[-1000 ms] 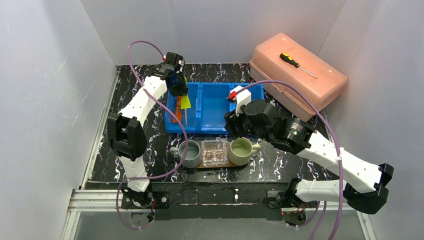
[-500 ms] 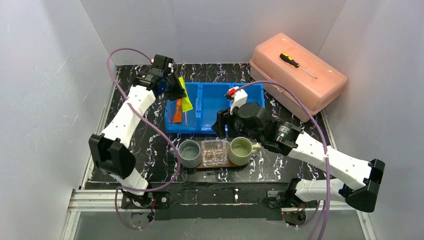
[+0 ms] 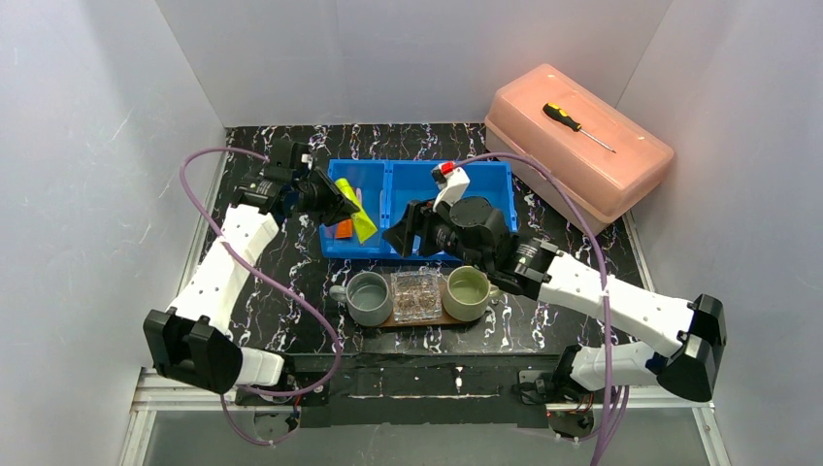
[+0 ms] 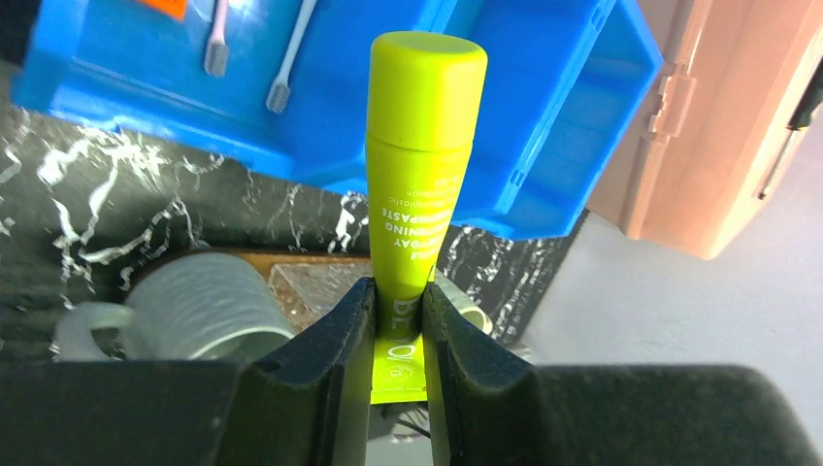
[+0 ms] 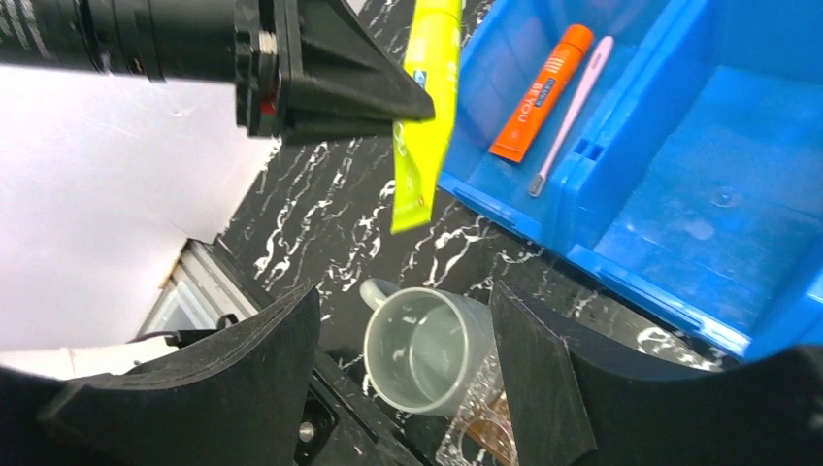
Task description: Prepare toiletry sets of a toothbrush and toothpaste on the tray
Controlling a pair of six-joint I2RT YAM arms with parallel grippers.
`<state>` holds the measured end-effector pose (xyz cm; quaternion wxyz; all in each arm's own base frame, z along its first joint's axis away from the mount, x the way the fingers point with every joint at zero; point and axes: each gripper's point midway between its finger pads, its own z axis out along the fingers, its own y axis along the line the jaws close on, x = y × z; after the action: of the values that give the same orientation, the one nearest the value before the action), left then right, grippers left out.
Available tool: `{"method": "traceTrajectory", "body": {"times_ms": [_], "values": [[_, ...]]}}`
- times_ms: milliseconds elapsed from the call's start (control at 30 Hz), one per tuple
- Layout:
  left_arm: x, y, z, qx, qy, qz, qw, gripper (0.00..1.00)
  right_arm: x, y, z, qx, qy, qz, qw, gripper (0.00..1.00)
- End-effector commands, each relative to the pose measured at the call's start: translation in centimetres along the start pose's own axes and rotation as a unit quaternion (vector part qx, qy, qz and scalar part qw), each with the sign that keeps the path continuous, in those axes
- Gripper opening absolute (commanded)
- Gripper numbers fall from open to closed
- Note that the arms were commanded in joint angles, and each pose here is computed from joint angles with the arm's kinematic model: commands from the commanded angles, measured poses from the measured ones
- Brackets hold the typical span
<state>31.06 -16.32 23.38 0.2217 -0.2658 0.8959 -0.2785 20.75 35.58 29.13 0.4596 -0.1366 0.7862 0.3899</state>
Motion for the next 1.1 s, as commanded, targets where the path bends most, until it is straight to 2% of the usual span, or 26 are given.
{"method": "traceTrajectory", "body": {"times_ms": [0, 400, 800, 933, 1067], "values": [[1.8, -1.4, -1.8, 0.055, 0.032, -0.063, 0.996, 0.00, -1.4, 2.4, 1.1, -0.050, -0.034, 0.036, 0.998, 0.73], [4.7, -0.1, -3.6, 0.072, 0.062, -0.139, 0.986, 0.00, 1.7, 3.2, 3.5, -0.075, 0.013, 0.061, 0.995, 0.71], [5.6, 0.4, -4.1, 0.081, 0.067, -0.157, 0.982, 0.00, 3.2, 3.3, 5.2, -0.077, 0.028, 0.080, 0.993, 0.66], [5.7, 0.5, -4.2, 0.084, 0.067, -0.157, 0.982, 0.00, 3.5, 3.3, 5.6, -0.075, 0.031, 0.083, 0.993, 0.59], [6.1, 0.3, -4.1, 0.092, 0.079, -0.155, 0.980, 0.00, 3.9, 3.2, 6.0, -0.073, 0.034, 0.083, 0.993, 0.44]]}}
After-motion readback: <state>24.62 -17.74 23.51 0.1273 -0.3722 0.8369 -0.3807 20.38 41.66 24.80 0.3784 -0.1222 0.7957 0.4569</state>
